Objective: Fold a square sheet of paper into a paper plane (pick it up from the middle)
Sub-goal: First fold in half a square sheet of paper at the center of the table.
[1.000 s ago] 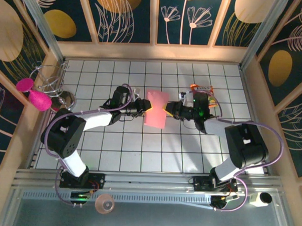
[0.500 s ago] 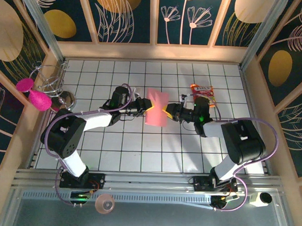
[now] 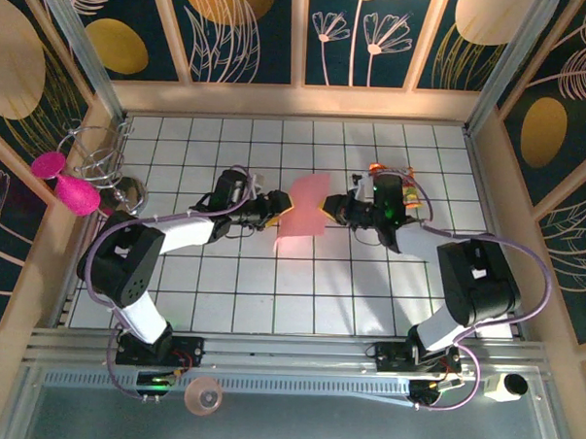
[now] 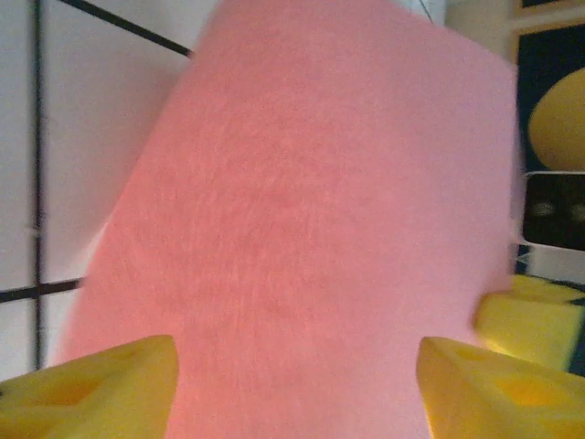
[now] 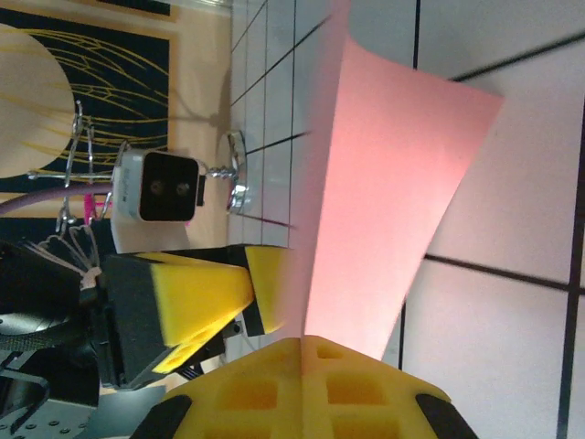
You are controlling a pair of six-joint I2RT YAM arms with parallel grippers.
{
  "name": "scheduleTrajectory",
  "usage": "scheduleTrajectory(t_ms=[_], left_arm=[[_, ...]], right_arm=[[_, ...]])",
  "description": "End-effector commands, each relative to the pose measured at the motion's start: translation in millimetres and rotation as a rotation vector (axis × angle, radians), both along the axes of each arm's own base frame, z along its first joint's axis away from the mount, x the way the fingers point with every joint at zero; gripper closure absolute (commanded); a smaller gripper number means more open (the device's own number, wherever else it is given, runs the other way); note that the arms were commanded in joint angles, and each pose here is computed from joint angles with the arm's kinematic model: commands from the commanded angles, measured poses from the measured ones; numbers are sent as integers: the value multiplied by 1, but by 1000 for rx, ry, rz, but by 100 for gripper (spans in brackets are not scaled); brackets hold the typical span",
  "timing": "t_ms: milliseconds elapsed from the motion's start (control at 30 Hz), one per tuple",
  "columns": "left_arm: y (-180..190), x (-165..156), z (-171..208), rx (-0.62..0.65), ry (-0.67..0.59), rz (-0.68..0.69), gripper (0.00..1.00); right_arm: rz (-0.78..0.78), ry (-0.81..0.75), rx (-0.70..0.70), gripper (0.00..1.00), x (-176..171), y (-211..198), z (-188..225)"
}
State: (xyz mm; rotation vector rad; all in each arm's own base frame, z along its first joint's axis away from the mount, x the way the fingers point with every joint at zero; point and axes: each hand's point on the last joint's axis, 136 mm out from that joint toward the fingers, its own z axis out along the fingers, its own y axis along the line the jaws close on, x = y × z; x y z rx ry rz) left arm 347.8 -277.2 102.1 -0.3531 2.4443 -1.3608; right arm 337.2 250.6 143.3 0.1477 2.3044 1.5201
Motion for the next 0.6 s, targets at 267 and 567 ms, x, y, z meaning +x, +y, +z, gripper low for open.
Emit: scheduleTrajectory(t_ms=[267,567], left_arm=[[38,8,23,75,-108,113,12],[41,1,14,59,-95,125,11]], right_arm=[[2,-125,-208,100,15,4,62],[109,-38,-91,100,8,50,31]])
